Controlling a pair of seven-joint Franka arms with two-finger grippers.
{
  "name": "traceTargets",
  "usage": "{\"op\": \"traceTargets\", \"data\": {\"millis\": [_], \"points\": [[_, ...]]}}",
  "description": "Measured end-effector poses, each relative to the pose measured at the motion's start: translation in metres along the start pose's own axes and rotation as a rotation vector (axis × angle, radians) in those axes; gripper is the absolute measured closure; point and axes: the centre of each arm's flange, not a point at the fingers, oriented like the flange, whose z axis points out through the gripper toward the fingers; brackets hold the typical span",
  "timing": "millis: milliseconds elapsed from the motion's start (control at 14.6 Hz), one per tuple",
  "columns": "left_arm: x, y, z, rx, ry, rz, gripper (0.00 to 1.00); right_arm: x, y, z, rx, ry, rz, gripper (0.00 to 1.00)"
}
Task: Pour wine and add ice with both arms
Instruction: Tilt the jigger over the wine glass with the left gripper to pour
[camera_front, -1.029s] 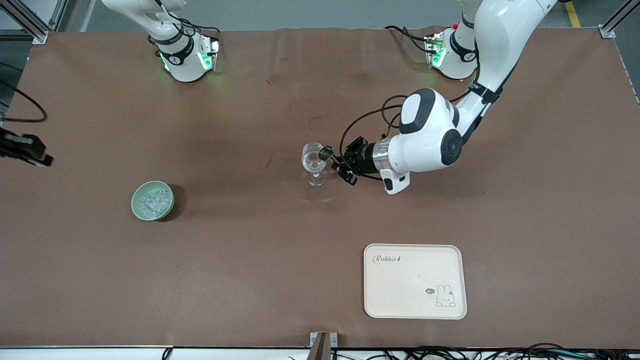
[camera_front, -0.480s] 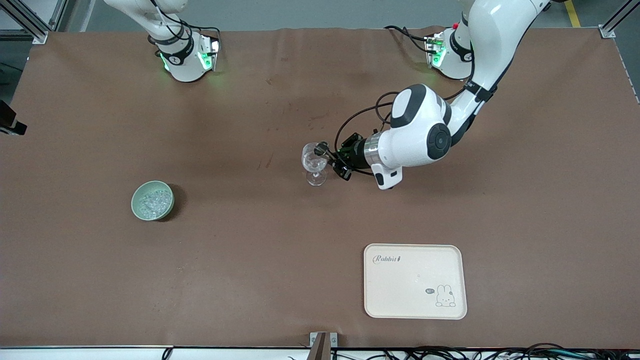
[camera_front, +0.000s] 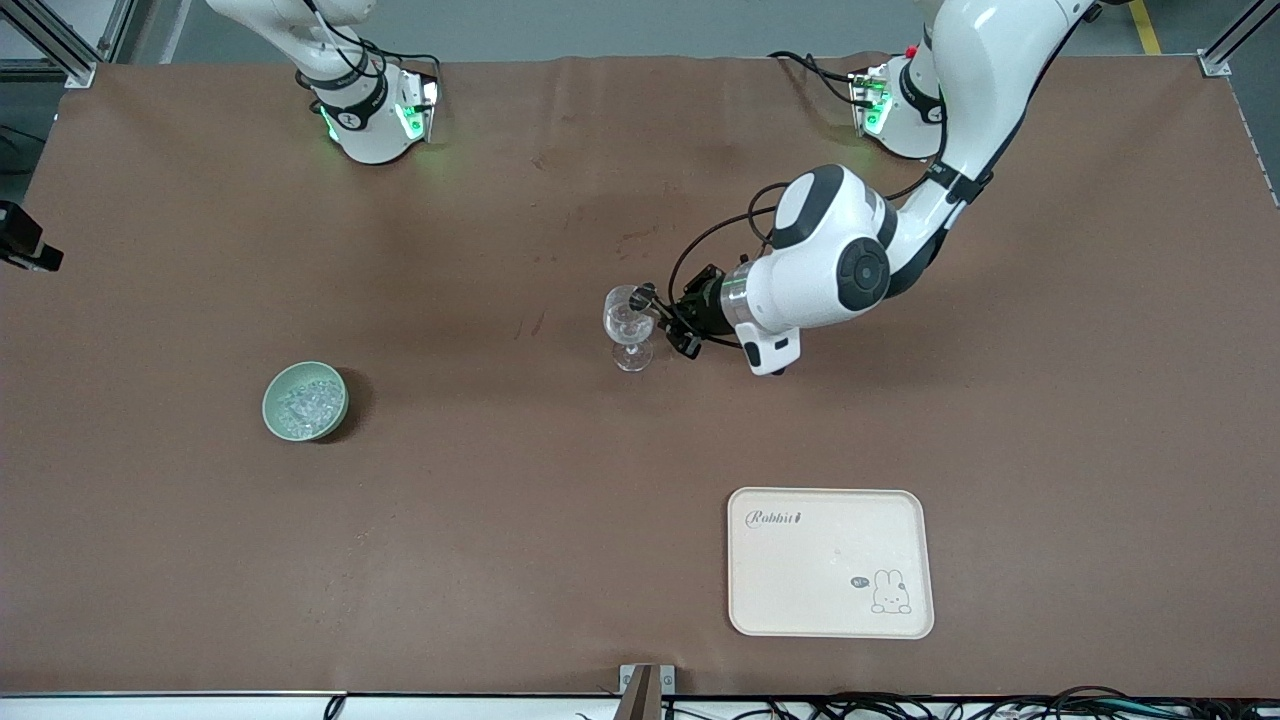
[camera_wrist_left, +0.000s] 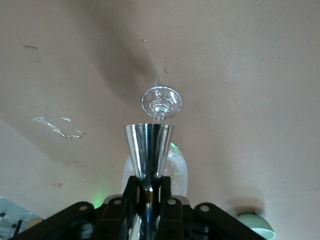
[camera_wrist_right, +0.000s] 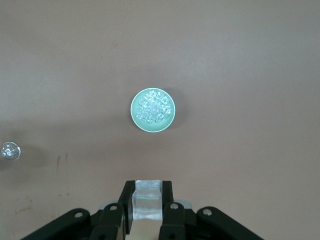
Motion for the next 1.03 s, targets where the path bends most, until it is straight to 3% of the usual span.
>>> {"op": "traceTargets", "data": {"millis": [1029], "points": [[-0.0067, 0.0012, 0.0043, 0.002, 0.036, 0.001, 0.79, 0.0001, -0.0004, 0.0008, -0.001, -0.002, 0.000, 0.74]]}}
